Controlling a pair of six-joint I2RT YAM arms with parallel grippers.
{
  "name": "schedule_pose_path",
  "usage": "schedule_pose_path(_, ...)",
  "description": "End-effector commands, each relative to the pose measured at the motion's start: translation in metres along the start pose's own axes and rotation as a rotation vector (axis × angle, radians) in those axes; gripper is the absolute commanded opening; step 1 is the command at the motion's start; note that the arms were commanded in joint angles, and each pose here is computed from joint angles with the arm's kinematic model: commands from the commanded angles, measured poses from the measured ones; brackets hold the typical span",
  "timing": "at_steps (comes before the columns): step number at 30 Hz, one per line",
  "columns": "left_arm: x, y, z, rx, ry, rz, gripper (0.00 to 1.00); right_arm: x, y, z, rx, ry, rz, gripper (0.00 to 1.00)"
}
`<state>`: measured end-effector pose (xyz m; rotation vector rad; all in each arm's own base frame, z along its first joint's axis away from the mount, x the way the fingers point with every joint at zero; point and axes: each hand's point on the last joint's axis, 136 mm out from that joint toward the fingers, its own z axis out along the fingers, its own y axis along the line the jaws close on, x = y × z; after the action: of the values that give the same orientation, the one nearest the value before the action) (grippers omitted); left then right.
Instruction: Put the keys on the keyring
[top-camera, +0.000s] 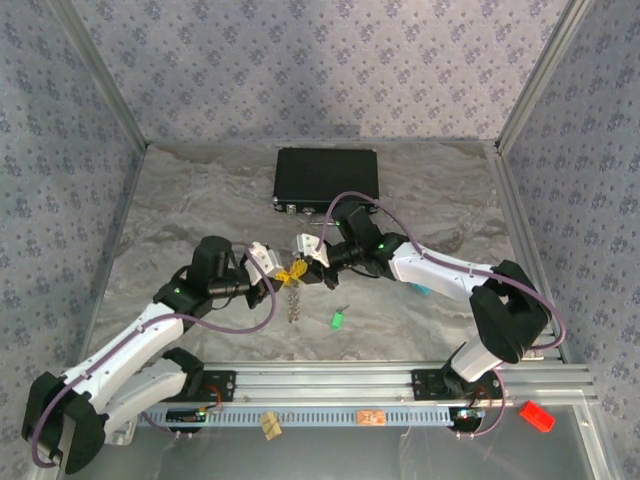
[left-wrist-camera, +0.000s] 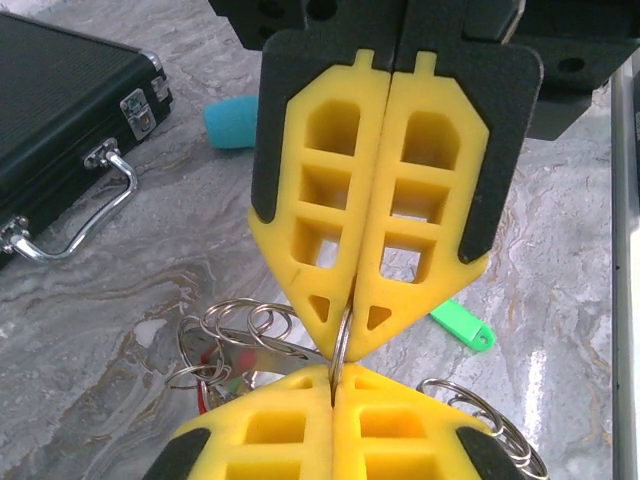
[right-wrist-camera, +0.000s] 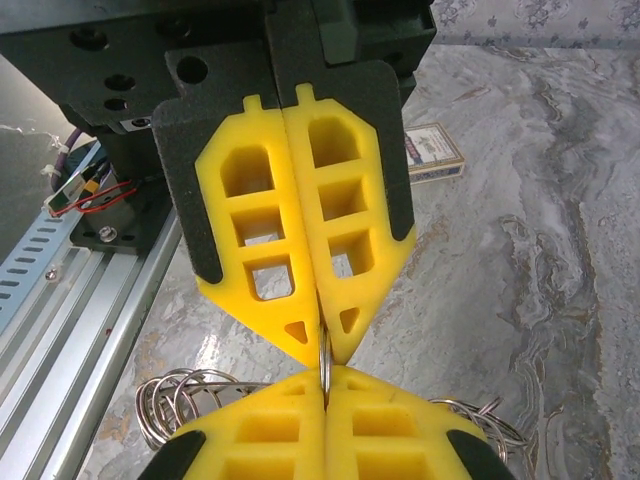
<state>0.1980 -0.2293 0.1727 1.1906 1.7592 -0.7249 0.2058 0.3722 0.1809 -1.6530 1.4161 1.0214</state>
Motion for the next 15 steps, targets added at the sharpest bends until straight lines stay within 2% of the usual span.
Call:
schedule_pose_path(1,-0.013,0.001,-0.002,0.006,-0.033,0.009,0.00,-0.021,-0.003,-0.004,0.007,-0.042,-0.052,0.16)
schedule_pose_path(2,-0.015,0.003,-0.003,-0.007,-0.035,-0.006,0.00,-0.019,-0.009,-0.009,0.041,-0.036,-0.036,0.25)
schedule_pose_path(3,-0.018,0.007,-0.004,-0.026,-0.035,-0.034,0.00,-0.015,-0.017,-0.016,0.091,-0.026,-0.017,0.30)
schedule_pose_path(5,-0.025,0.018,-0.008,-0.088,-0.028,-0.122,0.00,-0.009,-0.030,-0.036,0.181,-0.013,0.032,0.34)
schedule_pose_path(7,-0.027,0.032,-0.012,-0.171,0.001,-0.262,0.00,-0.005,-0.035,-0.058,0.245,-0.018,0.078,0.35)
schedule_pose_path(10,-0.026,0.052,-0.022,-0.317,0.082,-0.489,0.00,-0.004,-0.020,-0.072,0.295,0.028,0.074,0.34)
schedule_pose_path(12,-0.024,0.058,-0.029,-0.384,0.142,-0.632,0.00,-0.010,-0.001,-0.067,0.291,0.050,0.038,0.33)
schedule_pose_path(15,-0.021,0.063,-0.036,-0.456,0.223,-0.830,0.00,-0.032,0.022,-0.048,0.285,-0.002,-0.018,0.29)
